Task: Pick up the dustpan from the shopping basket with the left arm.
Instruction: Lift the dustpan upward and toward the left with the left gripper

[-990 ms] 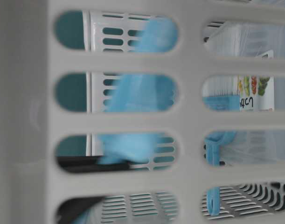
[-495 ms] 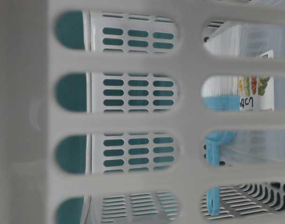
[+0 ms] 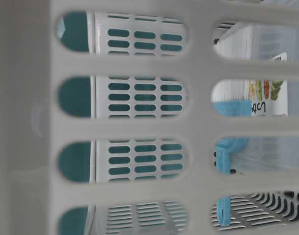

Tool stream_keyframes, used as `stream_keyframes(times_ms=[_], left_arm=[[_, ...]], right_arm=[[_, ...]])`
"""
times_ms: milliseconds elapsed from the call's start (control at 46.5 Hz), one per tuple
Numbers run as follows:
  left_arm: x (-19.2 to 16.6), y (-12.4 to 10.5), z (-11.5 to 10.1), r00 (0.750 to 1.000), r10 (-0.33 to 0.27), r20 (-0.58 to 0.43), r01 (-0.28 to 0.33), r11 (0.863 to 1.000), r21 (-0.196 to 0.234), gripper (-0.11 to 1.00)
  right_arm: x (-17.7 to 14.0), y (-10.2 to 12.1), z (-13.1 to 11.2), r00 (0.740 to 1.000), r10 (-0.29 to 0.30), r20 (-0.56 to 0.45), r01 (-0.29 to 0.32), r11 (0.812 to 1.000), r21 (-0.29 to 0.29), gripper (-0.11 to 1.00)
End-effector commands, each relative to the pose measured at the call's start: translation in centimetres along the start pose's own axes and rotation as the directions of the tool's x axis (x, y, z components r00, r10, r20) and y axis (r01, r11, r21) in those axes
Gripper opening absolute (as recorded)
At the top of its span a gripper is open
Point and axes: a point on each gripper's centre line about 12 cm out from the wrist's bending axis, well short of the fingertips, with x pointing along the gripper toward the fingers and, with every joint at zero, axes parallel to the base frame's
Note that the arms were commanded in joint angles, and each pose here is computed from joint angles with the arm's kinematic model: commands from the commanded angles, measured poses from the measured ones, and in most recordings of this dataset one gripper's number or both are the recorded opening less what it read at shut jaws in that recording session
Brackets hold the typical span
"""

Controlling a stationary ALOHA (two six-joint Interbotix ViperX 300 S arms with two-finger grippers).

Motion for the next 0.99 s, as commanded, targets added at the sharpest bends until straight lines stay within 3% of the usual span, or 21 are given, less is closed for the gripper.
stream_keyframes(times_ms=[0,969], left_arm=[[-1.39,-0.10,0.72,0.999,-0.004,0.047,0.004,1.000,0.003,0.30],[-0.92,-0.28,0.68,0.999,-0.008,0.052,0.008,1.000,0.004,0.30]], right_arm=[[0.10,0.11,0.25,1.000,0.005,0.008,-0.005,1.000,0.003,0.77],[-0.15,0.16,-0.25,1.000,0.012,0.004,-0.012,1.000,0.003,0.76]])
